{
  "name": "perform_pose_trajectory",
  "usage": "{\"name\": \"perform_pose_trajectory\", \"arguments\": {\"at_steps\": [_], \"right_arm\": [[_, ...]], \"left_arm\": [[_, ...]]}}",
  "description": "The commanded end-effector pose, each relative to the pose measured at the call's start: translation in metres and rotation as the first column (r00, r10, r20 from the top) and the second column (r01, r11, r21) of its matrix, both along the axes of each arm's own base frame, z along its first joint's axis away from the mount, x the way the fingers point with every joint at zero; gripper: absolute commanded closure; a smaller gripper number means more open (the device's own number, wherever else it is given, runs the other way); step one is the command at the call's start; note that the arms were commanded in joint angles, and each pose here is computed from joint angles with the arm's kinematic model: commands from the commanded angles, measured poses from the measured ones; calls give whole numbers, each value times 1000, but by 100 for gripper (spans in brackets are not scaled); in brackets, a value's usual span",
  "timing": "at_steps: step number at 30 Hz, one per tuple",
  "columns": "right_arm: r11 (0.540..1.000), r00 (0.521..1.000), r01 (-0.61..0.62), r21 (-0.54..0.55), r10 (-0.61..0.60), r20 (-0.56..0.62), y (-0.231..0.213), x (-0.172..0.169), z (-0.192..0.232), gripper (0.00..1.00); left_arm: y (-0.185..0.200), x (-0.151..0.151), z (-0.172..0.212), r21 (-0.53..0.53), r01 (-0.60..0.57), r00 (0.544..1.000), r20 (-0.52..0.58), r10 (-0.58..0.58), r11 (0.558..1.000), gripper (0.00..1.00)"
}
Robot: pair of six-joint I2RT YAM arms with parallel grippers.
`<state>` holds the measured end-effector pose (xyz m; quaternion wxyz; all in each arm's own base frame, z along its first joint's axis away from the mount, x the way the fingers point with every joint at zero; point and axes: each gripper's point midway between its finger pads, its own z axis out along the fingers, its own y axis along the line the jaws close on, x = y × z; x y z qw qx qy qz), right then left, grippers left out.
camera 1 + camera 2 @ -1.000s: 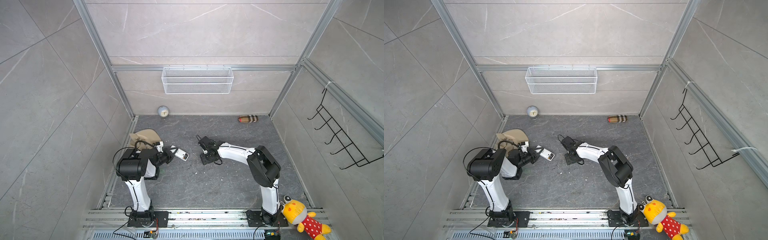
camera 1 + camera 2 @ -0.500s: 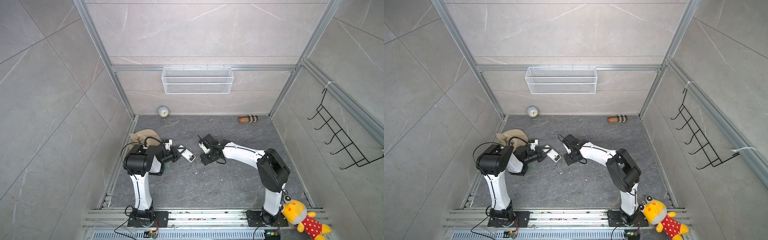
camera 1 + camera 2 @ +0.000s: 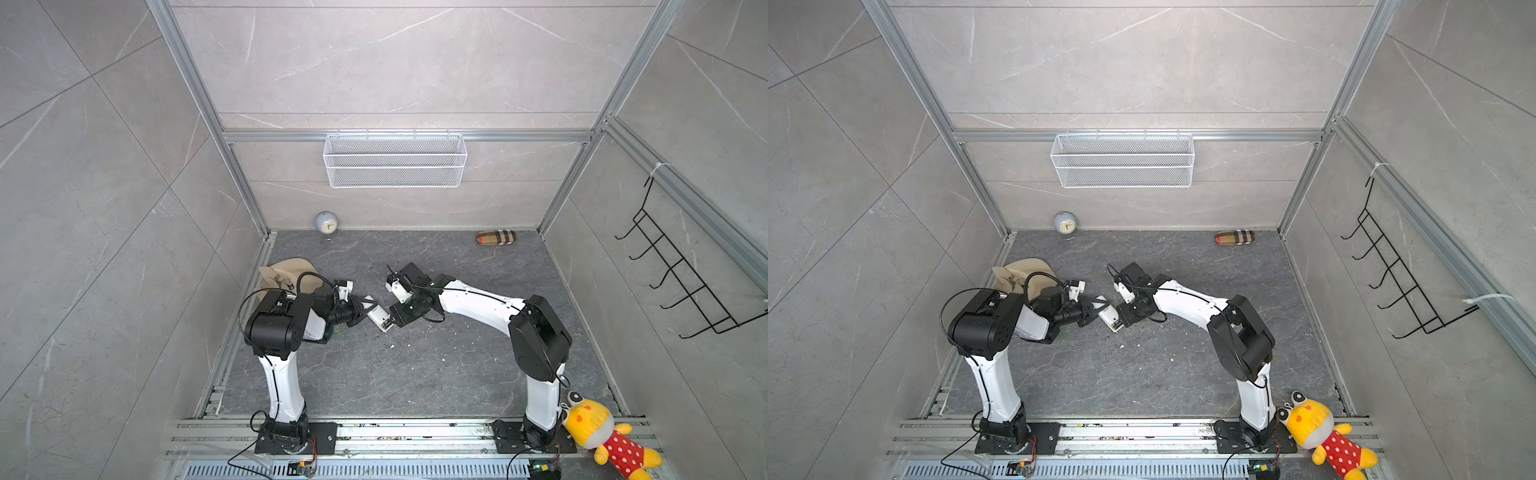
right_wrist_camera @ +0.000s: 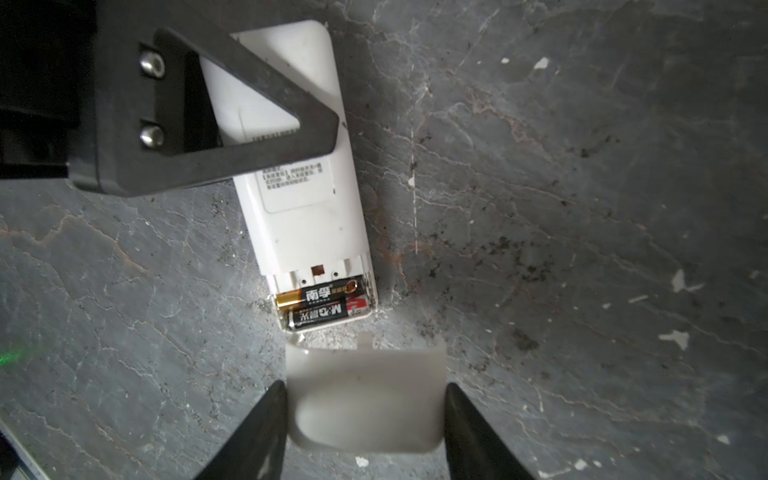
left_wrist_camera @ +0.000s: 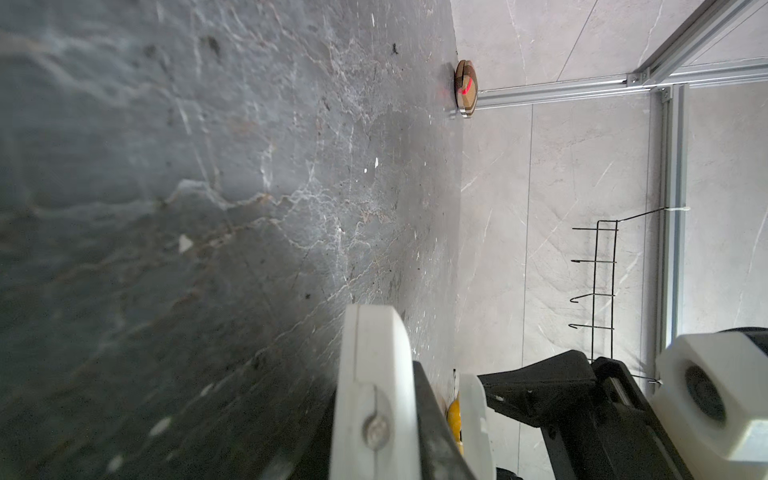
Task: Load the batteries into the remote control
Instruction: 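Carry the cover with the right gripper to the remote's battery end, then press the cover onto the battery compartment with the right gripper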
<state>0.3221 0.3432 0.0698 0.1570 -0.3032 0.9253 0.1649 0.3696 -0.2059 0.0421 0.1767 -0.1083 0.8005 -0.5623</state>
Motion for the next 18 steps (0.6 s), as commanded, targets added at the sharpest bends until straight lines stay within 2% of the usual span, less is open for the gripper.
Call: {"name": "perform_pose_trajectory", "arguments": {"at_steps": [1, 9, 18], "right_arm": [[999, 998, -30, 31, 32, -57, 12, -6, -7, 43], [997, 995, -19, 77, 26, -97, 26, -7, -17, 43], [998, 993, -24, 58, 31, -114, 29, -5, -30, 44]], "left_arm": [[-3, 2, 3, 16, 26, 999, 37, -27, 1000, 100], [-3, 2, 4, 12, 30, 999, 32, -30, 999, 100], [-3, 1, 3, 9, 30, 999, 25, -31, 999, 100]]}}
